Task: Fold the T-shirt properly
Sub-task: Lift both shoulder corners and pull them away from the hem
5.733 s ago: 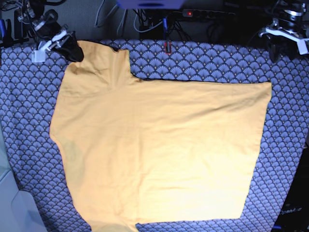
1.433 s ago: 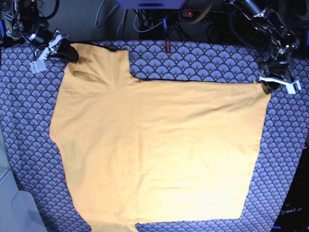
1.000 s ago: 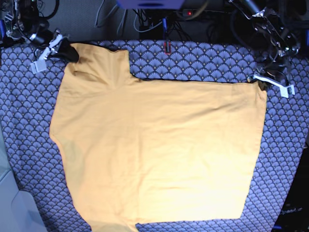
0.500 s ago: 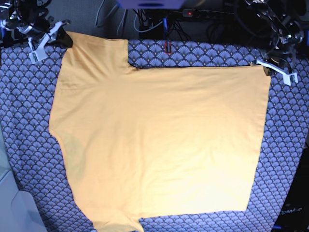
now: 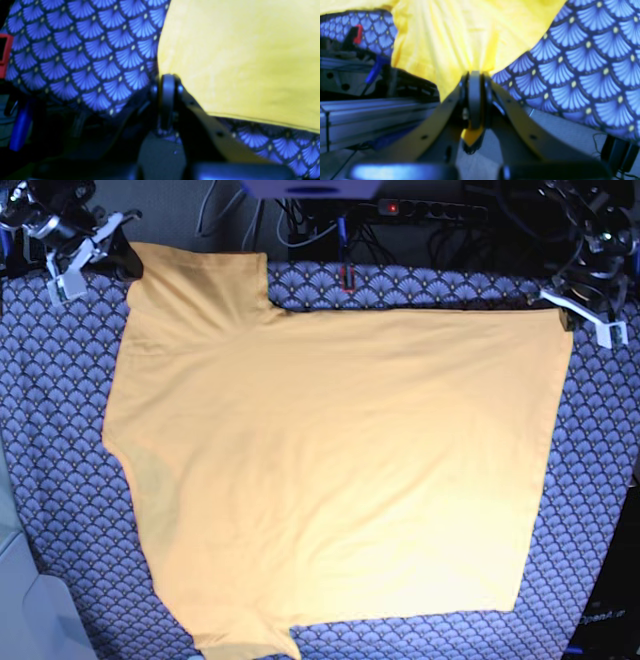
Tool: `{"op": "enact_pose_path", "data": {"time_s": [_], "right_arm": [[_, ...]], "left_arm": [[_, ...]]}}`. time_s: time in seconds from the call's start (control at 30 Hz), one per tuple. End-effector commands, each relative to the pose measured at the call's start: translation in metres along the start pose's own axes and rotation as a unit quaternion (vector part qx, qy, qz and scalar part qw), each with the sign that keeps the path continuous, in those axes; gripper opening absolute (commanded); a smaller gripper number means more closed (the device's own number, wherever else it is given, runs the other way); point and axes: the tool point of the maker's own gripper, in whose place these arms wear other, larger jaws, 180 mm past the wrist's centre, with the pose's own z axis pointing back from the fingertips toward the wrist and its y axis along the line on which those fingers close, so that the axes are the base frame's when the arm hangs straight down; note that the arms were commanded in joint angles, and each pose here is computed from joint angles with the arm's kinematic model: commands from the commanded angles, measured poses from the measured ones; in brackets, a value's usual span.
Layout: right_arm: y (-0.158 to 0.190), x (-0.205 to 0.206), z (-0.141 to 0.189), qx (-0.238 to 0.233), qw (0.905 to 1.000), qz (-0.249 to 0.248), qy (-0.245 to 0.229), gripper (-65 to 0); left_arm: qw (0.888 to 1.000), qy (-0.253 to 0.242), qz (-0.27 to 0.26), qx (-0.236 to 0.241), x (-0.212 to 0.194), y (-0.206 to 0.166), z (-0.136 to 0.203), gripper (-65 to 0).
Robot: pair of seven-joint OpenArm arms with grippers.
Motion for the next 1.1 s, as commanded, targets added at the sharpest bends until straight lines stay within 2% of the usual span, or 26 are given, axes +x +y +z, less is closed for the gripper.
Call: {"op": "enact_pose_path", "data": {"time_s": [0.0, 0.07, 0.23, 0.37, 0.43, 0.83, 1.07], "right_arm": [[0.003, 0.011, 0.006, 0.005, 0.9998, 0.01, -0.017, -65.0], [0.007, 0.012, 0.009, 0.005, 0.9997, 0.011, -0.02, -65.0], [-0.012, 0.017, 0.025, -0.045, 0.9981, -0.006, -0.043, -65.0], [-0.019, 0.011, 0.037, -0.066, 0.9969, -0.012, -0.041, -65.0], [-0.02, 0.009, 0.039, -0.067, 0.9969, -0.014, -0.039, -65.0], [-0.021, 0.011, 0.038, -0.069, 0.9968, -0.011, -0.04, -65.0], [-0.025, 0.037, 0.029, -0.066, 0.9953, 0.005, -0.07, -65.0]], "left_arm": [[1.0, -0.017, -0.011, 0.008, 0.011, 0.006, 0.006, -65.0], [1.0, -0.018, -0.014, 0.011, 0.011, 0.007, 0.009, -65.0], [1.0, -0.018, -0.021, 0.014, 0.013, 0.008, 0.013, -65.0], [1.0, 0.01, -0.015, 0.022, 0.001, 0.019, 0.021, -65.0], [1.0, 0.009, -0.018, 0.008, 0.001, 0.018, 0.023, -65.0], [1.0, 0.013, -0.019, 0.011, -0.002, 0.022, 0.025, -65.0], [1.0, -0.011, -0.012, 0.002, 0.018, 0.014, 0.015, -65.0]]}}
